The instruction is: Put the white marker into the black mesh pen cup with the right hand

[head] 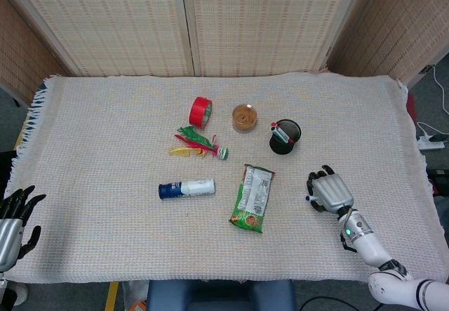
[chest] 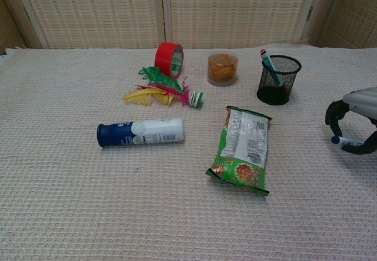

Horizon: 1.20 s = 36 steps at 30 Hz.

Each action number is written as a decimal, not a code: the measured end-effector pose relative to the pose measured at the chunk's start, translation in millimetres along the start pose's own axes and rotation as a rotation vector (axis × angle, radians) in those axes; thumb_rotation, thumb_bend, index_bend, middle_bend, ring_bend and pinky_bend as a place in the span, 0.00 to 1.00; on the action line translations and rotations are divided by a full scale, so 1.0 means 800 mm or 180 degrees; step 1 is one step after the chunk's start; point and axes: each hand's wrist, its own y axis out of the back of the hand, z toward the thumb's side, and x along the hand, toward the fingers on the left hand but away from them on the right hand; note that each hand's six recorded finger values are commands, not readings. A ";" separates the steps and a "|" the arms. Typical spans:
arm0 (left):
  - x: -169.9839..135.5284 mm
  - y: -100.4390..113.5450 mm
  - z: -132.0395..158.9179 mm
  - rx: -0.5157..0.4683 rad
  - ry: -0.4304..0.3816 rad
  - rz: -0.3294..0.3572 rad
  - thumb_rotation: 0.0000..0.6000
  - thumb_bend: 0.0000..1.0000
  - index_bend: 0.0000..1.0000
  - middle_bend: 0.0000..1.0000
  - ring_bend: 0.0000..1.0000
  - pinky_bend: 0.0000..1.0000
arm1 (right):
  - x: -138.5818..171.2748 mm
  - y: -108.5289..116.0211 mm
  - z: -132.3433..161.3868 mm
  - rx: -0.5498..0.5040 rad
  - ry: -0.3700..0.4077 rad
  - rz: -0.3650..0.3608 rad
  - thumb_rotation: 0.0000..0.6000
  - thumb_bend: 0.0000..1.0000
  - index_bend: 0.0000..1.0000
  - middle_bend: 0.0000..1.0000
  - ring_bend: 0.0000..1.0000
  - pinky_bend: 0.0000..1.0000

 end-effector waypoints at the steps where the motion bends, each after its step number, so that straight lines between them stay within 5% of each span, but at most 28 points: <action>1: 0.000 0.000 0.000 0.0000 -0.0001 0.0001 1.00 0.42 0.20 0.03 0.00 0.11 | 0.000 0.001 0.000 0.0000 0.0000 -0.0008 1.00 0.29 0.59 0.29 0.27 0.14; 10: -0.001 0.000 0.001 0.0007 -0.0009 -0.0001 1.00 0.42 0.19 0.03 0.00 0.11 | -0.003 0.048 0.021 -0.0447 0.0155 -0.0315 1.00 0.30 0.59 0.30 0.29 0.17; 23: -0.001 0.001 0.000 0.0004 0.0003 0.0005 1.00 0.42 0.20 0.03 0.00 0.11 | -0.040 0.179 0.074 -0.1034 0.0610 -0.1003 1.00 0.34 0.59 0.31 0.36 0.25; 36: 0.001 0.001 -0.004 0.0005 0.0037 0.0005 1.00 0.42 0.19 0.03 0.00 0.11 | -0.094 0.245 0.073 -0.1268 0.0525 -0.1038 1.00 0.38 0.59 0.31 0.37 0.26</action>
